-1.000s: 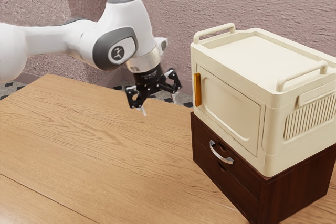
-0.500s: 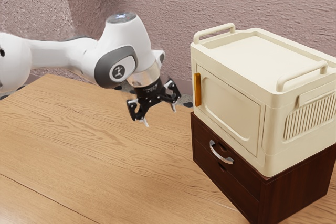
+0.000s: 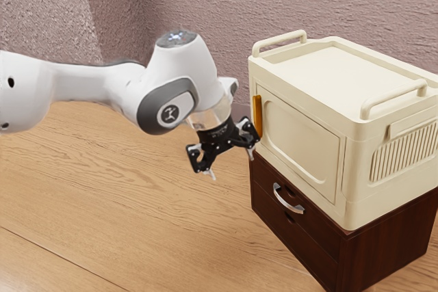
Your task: Pull the drawer handle with one arm to open the drawer
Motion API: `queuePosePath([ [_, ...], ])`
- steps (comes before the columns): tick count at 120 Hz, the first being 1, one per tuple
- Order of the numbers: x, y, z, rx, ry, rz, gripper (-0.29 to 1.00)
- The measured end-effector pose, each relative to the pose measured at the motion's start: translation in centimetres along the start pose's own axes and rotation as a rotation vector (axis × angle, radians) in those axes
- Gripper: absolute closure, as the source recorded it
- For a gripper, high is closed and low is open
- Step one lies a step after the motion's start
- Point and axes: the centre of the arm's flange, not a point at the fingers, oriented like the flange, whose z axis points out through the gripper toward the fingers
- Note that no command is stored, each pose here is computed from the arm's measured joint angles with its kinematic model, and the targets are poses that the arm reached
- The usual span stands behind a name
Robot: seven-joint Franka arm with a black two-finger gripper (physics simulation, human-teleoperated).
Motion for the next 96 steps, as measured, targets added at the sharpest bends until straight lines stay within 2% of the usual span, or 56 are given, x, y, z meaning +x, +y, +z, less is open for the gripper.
queuePosePath([
  [63,-3.2,0.8,2.6,-0.022,0.001,0.022,0.00],
  [96,-4.2,1.6,3.6,-0.076,0.016,0.027,0.01],
])
